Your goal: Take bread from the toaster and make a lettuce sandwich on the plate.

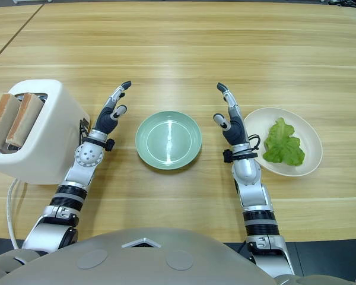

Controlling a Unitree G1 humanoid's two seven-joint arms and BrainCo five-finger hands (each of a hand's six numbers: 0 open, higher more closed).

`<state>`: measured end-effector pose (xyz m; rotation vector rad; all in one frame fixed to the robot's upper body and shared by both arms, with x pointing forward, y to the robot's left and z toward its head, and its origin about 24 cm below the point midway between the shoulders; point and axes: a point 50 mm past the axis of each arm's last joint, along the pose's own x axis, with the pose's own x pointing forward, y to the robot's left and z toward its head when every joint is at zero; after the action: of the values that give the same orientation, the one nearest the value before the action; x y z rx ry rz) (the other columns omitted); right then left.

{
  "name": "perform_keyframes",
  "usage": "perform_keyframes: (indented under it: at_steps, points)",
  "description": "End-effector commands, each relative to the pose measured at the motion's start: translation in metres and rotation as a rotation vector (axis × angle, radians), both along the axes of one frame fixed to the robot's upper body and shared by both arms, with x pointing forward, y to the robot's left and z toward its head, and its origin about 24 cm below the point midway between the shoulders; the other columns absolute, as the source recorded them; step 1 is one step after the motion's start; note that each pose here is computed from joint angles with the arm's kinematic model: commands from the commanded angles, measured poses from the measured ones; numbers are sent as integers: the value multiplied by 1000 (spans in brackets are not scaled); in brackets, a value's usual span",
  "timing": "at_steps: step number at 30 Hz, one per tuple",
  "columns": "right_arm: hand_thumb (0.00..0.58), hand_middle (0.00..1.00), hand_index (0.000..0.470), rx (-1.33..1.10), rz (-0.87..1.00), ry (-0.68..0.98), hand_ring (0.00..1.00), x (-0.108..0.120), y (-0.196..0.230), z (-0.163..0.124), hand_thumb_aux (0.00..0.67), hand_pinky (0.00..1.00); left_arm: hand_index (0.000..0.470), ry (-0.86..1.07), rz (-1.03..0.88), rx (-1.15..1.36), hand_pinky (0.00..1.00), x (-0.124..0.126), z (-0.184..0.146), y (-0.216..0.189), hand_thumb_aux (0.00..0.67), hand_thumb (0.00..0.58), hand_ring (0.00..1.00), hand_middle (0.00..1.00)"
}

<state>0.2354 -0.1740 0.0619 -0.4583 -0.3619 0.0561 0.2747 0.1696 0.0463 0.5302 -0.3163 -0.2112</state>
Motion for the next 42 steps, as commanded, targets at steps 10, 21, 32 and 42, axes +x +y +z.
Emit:
perform_keyframes:
  at_steps: [10,21,32,42]
  points:
    - [0,0,0,14,-5,-36,0,-5,0,7,0,0,0,-71,-41,22,0,-9,8,-3,0,0,0,0]
    - [0,0,0,5,-50,-8,0,4,9,-3,0,0,0,-452,-328,-98,0,-42,183,-12,0,0,0,0]
    - [0,0,0,11,-66,10,0,18,19,-11,0,0,0,-513,82,348,0,-73,314,88,0,0,0,0]
    - [0,0,0,1,-134,16,0,17,1,-18,0,0,0,240,180,1019,0,-55,221,157,0,0,0,0]
